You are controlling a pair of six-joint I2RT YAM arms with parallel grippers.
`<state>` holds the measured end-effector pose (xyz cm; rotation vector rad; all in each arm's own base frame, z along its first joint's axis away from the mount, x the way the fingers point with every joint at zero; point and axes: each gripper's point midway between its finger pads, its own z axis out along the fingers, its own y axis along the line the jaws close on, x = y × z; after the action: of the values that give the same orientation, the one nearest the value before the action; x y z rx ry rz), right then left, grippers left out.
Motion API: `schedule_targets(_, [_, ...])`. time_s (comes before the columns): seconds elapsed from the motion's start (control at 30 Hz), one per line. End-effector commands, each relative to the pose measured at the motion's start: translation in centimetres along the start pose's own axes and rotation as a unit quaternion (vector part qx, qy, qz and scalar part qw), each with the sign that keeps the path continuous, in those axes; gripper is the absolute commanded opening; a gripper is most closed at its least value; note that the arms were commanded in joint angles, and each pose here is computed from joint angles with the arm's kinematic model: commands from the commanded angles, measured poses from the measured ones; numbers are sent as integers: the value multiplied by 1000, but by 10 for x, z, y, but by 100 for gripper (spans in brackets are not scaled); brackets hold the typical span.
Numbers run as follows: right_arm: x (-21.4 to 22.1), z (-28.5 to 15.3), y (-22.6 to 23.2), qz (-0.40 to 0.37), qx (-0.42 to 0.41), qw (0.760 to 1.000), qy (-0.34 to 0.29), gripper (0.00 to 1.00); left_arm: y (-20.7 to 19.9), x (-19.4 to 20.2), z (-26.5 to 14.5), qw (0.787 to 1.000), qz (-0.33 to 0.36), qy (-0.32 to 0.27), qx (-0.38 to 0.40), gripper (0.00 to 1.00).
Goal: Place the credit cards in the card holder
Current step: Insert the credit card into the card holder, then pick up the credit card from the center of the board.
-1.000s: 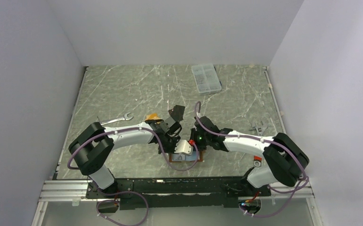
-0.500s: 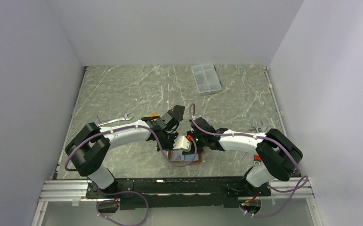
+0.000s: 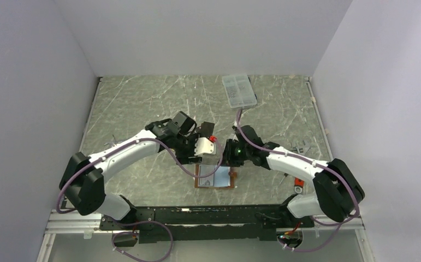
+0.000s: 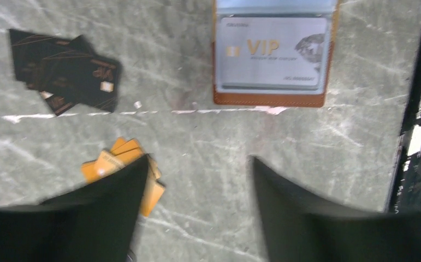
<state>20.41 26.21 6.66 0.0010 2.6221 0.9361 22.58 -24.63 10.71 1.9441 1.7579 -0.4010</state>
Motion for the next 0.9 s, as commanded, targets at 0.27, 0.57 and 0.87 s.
schedule_targets(0.27, [-115,-49,31,-79,-5,989,-123,57,97,27,-92,975,-169,8,-146,80])
schedule_targets(0.57, [-162,-27,25,-70,-11,989,-133,66,156,44,-117,922,-242,-55,-297,99])
schedule_targets(0.87, [-186,36,12,-30,-15,994,-101,63,169,31,-26,936,-318,-90,-120,99])
